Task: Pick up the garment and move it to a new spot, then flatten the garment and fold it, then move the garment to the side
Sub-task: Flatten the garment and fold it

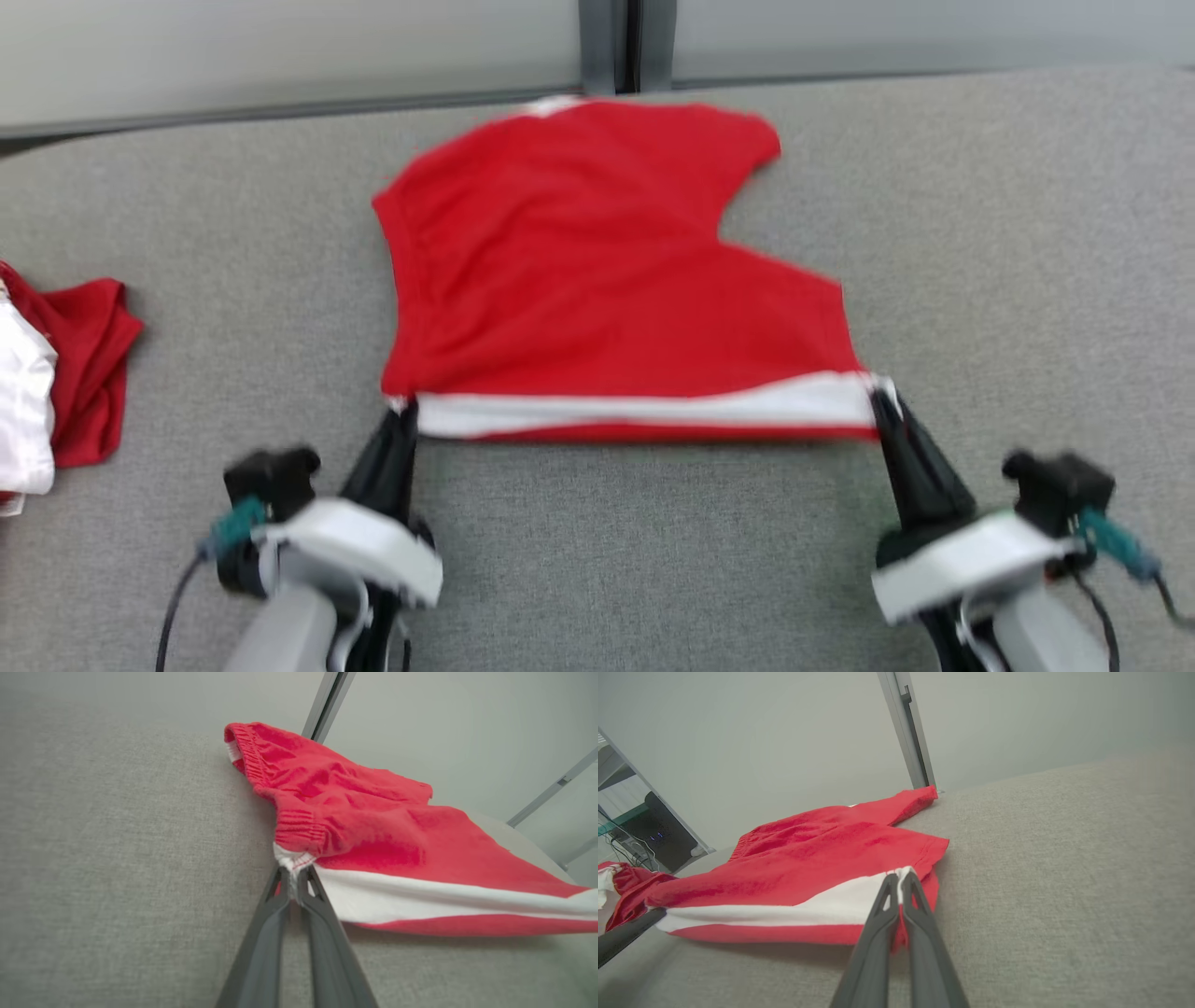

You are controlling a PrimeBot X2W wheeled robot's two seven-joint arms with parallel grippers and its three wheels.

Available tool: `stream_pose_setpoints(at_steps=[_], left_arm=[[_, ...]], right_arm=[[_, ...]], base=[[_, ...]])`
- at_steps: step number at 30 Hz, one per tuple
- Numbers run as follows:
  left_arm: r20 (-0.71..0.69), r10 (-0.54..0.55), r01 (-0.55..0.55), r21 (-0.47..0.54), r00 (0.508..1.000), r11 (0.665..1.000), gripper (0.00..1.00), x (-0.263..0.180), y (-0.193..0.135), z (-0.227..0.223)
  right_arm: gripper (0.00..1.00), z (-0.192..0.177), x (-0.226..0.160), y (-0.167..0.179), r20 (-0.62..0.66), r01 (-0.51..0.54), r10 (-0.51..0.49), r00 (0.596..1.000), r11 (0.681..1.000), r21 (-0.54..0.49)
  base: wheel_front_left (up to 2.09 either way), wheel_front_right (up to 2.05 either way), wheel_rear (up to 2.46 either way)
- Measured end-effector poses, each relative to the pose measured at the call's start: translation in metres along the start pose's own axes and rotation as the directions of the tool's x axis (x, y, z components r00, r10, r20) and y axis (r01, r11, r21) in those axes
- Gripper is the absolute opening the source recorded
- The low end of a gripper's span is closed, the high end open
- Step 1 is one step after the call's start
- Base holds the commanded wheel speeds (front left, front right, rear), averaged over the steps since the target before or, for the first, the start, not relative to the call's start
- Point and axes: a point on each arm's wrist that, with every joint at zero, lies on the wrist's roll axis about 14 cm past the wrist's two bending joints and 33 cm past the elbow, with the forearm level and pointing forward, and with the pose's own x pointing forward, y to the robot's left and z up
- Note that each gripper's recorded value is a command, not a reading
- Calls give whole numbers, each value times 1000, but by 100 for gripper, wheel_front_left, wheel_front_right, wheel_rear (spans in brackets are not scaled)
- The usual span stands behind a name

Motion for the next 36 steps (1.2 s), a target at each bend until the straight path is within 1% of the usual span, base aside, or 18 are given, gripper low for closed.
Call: stream_pose_setpoints(at_steps=[5,8,10,14,17,18,23,26,31,36], left_arm=[[12,-9,9,3,1000,1000,0,-46,-4,-8],[4,-3,3,20,1000,1000,0,-69,-5,-7],[-3,-1,1,27,1000,1000,0,-84,-7,-6],[-57,13,-9,65,998,998,0,-114,-5,-9],[-70,14,-10,57,997,998,0,-128,-10,-3],[-72,16,-13,39,997,999,0,-130,-11,-2],[-113,7,-5,18,994,1000,0,-132,-14,-3],[-119,3,-2,4,993,1000,0,-122,-14,3],[-97,-18,14,-45,995,999,0,-88,-13,21],[-81,-9,0,-106,997,994,0,-49,-2,31]], right_arm=[[0,-11,-50,8,1,29,-29,1000,999,29],[0,-13,-73,12,5,42,-42,999,999,33],[0,-17,-87,13,-17,56,-55,998,998,38],[0,-15,-110,14,-39,70,-70,997,997,16],[0,-5,-120,13,-23,87,-86,996,996,3],[0,-3,-121,14,-23,87,-87,996,996,1],[0,5,-116,12,-16,86,-86,996,996,-17],[0,16,-100,7,-1,76,-76,997,996,-45],[0,38,-54,-6,22,46,-44,999,993,-110],[0,52,9,-14,14,-6,9,1000,986,-166]], base=[[0,0,0],[0,0,0],[0,0,0],[0,0,0],[0,0,0],[0,0,0],[0,0,0],[0,0,0],[0,0,0],[0,0,0]])
